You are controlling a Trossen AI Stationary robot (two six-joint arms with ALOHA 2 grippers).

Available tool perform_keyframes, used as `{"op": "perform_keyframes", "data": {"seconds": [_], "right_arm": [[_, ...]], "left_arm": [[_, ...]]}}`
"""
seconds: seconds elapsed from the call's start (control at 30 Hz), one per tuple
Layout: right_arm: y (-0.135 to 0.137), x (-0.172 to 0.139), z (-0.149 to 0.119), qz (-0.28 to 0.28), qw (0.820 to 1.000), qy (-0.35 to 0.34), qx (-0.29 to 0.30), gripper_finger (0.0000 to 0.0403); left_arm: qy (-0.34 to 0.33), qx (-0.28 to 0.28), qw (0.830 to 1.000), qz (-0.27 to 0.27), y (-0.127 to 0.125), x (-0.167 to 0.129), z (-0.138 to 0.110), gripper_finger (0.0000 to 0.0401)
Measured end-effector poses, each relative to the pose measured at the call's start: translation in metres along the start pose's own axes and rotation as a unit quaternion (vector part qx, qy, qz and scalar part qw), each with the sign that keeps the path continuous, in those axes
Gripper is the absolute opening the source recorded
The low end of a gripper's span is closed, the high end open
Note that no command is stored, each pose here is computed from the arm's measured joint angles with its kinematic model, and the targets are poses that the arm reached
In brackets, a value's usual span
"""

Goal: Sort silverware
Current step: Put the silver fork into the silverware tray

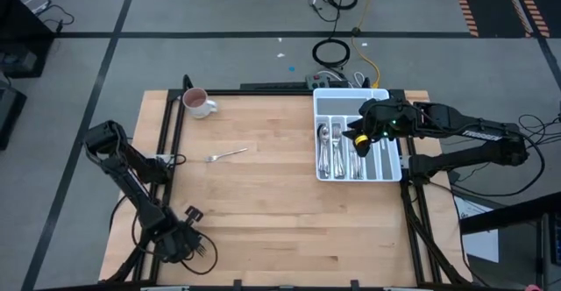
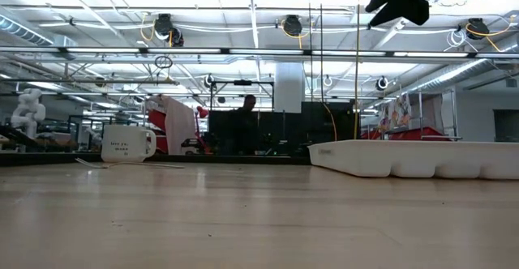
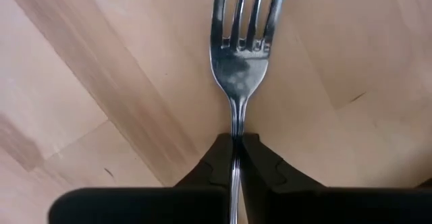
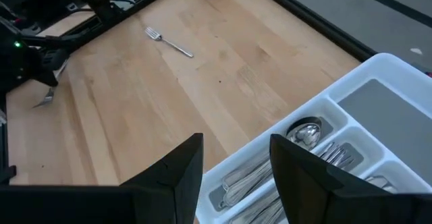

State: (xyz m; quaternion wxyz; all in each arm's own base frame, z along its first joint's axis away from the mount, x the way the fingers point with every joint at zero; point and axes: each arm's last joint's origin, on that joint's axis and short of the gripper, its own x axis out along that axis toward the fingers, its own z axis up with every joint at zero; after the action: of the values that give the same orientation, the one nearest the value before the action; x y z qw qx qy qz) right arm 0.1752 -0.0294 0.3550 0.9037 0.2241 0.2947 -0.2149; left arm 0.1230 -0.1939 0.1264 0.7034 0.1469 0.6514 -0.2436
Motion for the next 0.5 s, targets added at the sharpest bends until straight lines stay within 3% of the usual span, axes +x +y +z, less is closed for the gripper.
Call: {"op": "perform_keyframes", "data": {"seconds": [0.1,0.23,0.37,0.5], "right_arm": [[0.0,0.0,0.0,0.0,1.0,0.001,0.0,0.0162],[0.0,0.0,0.0,0.0,1.0,0.0,-0.001,0.0162],[0.0,0.0,0.0,0.0,1.0,0.0,-0.003,0.0162],[0.0,0.0,0.0,0.002,1.0,0.002,-0.006,0.0162]], "left_arm": [[-0.019,-0.046,0.999,-0.01,0.005,-0.009,0.002,0.0012],[-0.073,-0.149,0.986,0.005,0.02,-0.026,0.009,0.001],[-0.106,-0.251,0.962,0.007,0.038,-0.039,0.012,0.001],[-0.149,-0.348,0.925,0.021,0.065,-0.053,0.02,0.001]]}}
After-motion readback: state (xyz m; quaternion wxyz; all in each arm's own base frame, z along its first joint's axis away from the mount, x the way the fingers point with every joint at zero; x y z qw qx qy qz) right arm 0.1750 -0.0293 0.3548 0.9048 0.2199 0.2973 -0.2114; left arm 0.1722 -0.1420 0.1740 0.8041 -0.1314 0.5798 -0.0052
